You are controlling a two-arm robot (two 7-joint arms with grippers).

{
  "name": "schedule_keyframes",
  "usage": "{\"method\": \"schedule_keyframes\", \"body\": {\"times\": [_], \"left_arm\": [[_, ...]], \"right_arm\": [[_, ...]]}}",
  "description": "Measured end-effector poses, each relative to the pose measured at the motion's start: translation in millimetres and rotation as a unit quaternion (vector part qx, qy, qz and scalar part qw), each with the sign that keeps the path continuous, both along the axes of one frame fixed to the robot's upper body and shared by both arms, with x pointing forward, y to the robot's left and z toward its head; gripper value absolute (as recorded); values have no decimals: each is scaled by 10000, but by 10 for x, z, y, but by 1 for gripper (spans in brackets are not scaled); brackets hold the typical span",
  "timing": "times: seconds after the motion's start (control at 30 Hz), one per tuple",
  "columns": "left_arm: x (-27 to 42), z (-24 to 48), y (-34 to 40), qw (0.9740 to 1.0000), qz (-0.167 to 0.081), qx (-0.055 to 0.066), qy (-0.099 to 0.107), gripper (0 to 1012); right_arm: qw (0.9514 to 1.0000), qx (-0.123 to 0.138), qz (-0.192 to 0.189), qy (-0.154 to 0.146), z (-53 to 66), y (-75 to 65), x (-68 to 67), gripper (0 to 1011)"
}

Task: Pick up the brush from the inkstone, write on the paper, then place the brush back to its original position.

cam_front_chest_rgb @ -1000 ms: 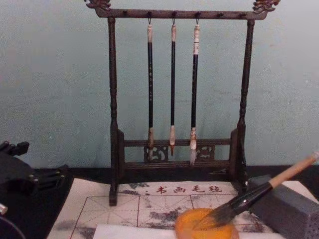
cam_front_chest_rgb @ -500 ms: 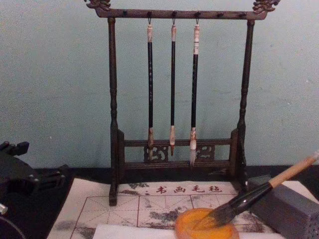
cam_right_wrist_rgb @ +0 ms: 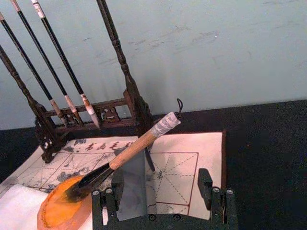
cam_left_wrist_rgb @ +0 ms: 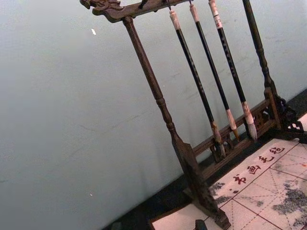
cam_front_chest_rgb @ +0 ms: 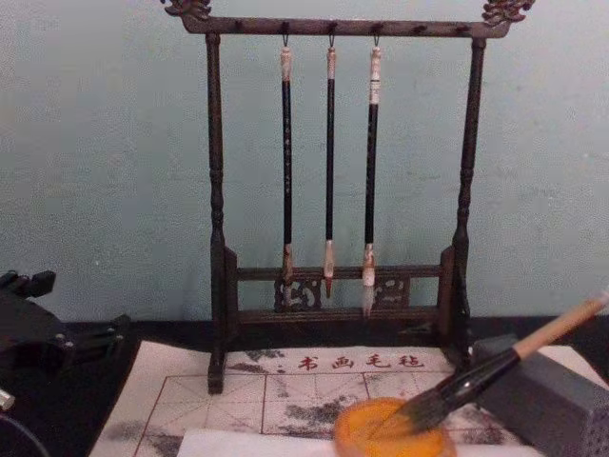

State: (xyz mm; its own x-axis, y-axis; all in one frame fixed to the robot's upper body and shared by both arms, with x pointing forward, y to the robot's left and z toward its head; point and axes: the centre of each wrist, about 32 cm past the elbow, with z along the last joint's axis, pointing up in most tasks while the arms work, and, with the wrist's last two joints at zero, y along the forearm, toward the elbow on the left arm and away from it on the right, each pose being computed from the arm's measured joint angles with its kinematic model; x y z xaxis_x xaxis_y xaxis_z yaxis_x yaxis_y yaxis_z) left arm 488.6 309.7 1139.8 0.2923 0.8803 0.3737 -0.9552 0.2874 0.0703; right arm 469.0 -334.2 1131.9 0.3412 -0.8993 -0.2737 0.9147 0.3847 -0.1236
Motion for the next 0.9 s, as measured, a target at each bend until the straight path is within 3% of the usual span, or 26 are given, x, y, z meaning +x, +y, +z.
{"method": "schedule_keyframes", "body": {"times": [0.9], "left_arm": [[0, 0, 0, 10000, 0, 0, 0, 1001]], "right_arm": [[10000, 0, 0, 0, 0, 0, 0, 1000]]}}
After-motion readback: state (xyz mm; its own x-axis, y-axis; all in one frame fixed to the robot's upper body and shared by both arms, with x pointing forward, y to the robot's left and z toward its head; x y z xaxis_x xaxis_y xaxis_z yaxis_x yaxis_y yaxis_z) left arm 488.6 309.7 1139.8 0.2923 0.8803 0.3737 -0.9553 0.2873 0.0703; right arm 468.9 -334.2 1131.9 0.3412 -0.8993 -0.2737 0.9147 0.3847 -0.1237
